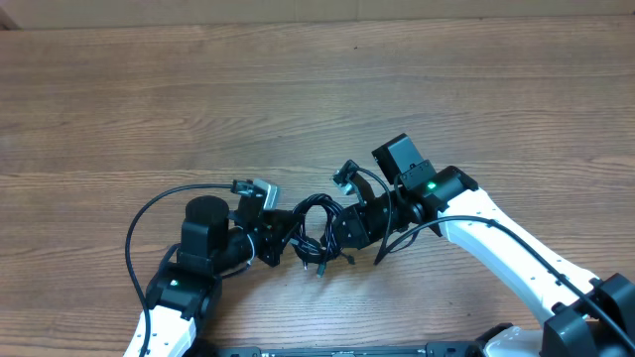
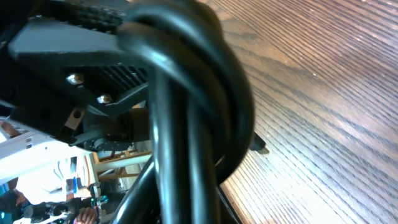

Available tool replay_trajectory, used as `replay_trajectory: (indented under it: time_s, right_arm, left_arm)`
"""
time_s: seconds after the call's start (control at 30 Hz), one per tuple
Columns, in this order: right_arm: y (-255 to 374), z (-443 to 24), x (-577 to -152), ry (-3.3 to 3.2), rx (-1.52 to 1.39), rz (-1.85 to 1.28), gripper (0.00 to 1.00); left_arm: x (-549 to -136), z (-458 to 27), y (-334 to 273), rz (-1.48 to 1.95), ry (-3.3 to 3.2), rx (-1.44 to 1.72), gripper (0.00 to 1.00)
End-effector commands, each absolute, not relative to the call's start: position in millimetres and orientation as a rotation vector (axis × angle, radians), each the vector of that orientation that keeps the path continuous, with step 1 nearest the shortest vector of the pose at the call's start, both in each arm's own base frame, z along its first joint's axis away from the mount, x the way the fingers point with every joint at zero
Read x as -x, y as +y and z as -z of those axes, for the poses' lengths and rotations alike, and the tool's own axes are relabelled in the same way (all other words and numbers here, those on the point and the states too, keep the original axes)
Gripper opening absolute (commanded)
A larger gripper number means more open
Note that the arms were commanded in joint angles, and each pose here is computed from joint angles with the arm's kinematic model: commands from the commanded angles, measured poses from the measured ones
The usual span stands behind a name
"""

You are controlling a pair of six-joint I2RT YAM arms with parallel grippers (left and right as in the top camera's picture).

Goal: Untangle cables

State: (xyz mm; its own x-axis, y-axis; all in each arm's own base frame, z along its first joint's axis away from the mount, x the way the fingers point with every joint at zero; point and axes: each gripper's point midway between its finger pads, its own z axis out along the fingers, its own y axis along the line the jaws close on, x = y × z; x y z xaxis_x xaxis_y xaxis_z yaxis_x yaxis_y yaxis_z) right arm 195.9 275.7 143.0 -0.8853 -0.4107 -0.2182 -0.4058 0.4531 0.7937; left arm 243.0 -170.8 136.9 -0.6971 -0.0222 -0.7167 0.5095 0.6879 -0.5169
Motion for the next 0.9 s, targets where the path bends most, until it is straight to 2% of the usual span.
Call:
replay_trajectory:
  time_s: [0.0,0.23,0.37,0.47,0.5,0.63,0.73,0.8,0.87]
  right_arm:
    - [282.3,-157.0,-190.1,-2.588,-0.809,1.576,0.04]
    - [283.6,-157.0,-188.3,-2.582,-0.807,1.573,0.04]
    - [283.6,-157.0,-188.3,-2.582,-0.808,1.573,0.05]
    - [283.6,-157.1,-188.3,-2.582,-0.809,1.574,0.04]
    - [283.6,-157.1,-188.3,-2.582,-0.809,1.574,0.04]
    - [284.6,-159.8,-186.3,-2.559,-0.810,1.594,0.04]
    - [288.0,-171.6,-178.6,-2.466,-0.871,1.692,0.04]
    - [289.2,-176.7,-175.4,-2.425,-0.899,1.733,0.05]
    - [288.8,-176.6,-174.6,-2.423,-0.892,1.730,0.05]
  left_arm:
    - [-260.0,-136.9,-153.9,0.903,2.224,-0.100,0.04]
    - [-267.2,-134.9,-144.9,0.956,2.253,0.205,0.04]
    - [-264.8,-134.5,-147.4,0.969,2.261,0.188,0.04]
    - [-257.9,-137.9,-156.9,0.990,2.250,0.024,0.04]
    - [-255.3,-138.6,-159.7,0.980,2.239,-0.060,0.07]
    - [-249.1,-140.8,-166.3,0.943,2.189,-0.284,0.36]
    - [-249.4,-140.5,-165.8,0.913,2.174,-0.333,0.52]
    - [-249.5,-140.6,-165.7,0.884,2.155,-0.387,0.51]
    - [-249.4,-140.5,-165.8,0.869,2.145,-0.417,0.38]
